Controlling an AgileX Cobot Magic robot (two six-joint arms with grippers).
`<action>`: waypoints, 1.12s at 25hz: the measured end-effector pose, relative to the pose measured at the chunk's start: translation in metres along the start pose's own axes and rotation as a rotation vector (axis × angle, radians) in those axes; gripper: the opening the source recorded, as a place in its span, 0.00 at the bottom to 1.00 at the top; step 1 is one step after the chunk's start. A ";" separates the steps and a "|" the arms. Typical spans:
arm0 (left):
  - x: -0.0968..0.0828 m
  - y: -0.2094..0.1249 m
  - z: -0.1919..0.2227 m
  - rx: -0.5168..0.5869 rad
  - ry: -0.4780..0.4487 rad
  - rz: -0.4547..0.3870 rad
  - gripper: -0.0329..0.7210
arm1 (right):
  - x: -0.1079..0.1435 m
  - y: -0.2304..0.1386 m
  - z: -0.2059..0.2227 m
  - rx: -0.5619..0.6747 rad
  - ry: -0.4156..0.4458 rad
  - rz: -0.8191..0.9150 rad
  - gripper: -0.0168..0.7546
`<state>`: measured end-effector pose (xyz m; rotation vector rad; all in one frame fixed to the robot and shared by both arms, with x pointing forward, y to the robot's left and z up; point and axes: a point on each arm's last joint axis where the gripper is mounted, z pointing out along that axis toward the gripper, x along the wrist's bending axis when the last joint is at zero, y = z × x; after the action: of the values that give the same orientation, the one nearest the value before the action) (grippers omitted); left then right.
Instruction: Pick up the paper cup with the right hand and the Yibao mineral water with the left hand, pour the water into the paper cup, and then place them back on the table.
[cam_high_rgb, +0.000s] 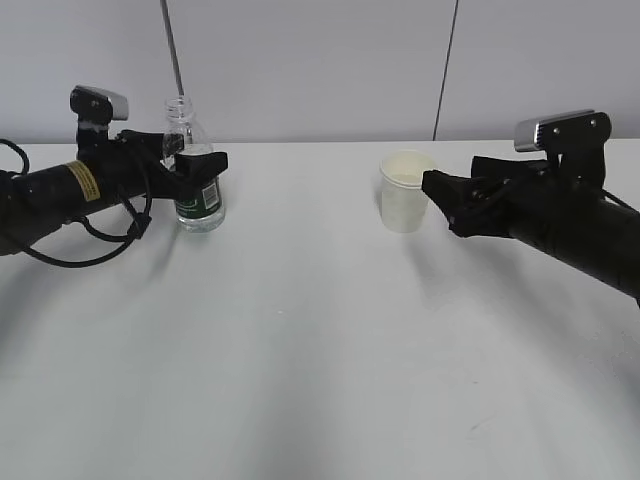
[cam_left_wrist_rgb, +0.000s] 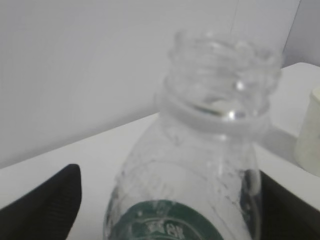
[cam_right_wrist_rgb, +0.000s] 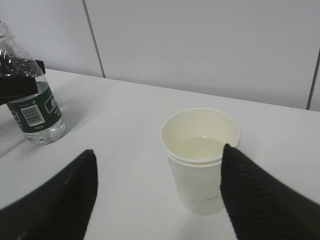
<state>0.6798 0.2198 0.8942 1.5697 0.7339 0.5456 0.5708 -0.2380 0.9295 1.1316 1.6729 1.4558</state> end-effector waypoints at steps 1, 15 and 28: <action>0.000 0.000 0.000 0.000 0.000 0.000 0.83 | 0.000 0.000 0.000 0.000 0.000 0.000 0.79; -0.006 0.061 -0.014 -0.003 0.035 0.054 0.82 | 0.004 0.032 -0.011 -0.079 -0.006 -0.037 0.79; -0.006 0.137 -0.050 0.039 0.306 -0.091 0.82 | -0.005 0.092 -0.018 -0.004 -0.132 -0.101 0.79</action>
<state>0.6591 0.2444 1.0370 1.4971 1.0476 0.7164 0.5750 -0.2491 1.0224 1.1007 1.6106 1.2935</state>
